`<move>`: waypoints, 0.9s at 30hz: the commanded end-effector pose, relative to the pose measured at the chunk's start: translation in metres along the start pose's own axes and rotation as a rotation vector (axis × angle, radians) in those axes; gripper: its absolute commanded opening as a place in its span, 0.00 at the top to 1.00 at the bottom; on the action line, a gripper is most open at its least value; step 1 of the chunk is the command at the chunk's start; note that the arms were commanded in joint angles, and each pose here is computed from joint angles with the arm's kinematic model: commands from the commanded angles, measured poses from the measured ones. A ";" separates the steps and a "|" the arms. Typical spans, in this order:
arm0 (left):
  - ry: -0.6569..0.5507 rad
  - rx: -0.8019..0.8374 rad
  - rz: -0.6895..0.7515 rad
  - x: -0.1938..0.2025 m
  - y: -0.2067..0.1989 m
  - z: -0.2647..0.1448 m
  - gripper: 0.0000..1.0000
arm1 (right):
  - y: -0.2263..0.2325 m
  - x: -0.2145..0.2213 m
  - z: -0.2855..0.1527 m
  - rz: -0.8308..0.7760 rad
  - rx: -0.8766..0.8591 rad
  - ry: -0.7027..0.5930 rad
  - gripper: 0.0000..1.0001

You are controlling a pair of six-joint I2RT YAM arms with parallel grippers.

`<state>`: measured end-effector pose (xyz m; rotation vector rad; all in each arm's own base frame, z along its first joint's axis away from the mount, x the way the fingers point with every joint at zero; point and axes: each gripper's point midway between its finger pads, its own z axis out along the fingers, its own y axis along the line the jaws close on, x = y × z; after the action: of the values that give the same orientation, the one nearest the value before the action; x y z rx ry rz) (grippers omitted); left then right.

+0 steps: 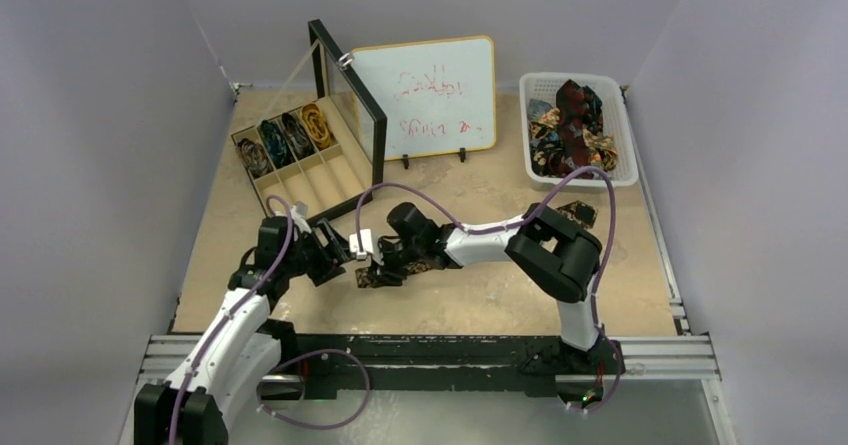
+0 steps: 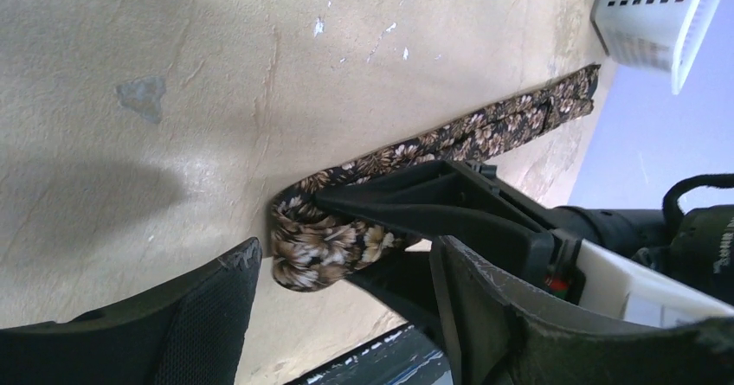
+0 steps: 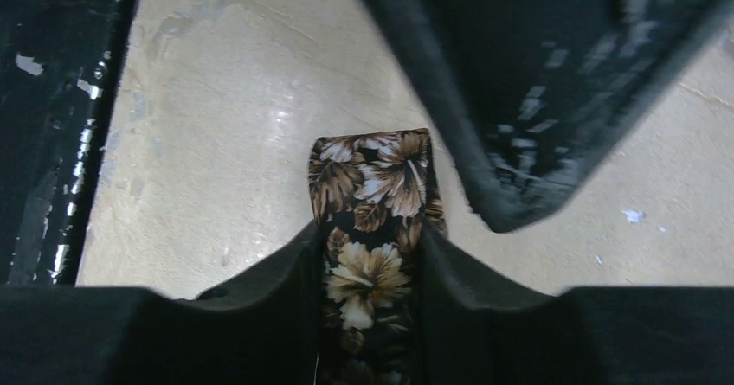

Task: Roll the ties
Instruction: Roll the tie at the center of the board.

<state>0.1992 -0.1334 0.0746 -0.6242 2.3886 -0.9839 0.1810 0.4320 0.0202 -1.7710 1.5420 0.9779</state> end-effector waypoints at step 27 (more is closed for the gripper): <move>0.032 0.061 -0.013 0.010 -0.002 0.002 0.29 | 0.000 -0.037 -0.086 1.269 0.364 -0.354 0.36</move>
<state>0.1867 -0.1377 0.0644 -0.6614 2.4170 -1.0334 0.1955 0.3723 0.0925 -0.3421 2.2915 1.2003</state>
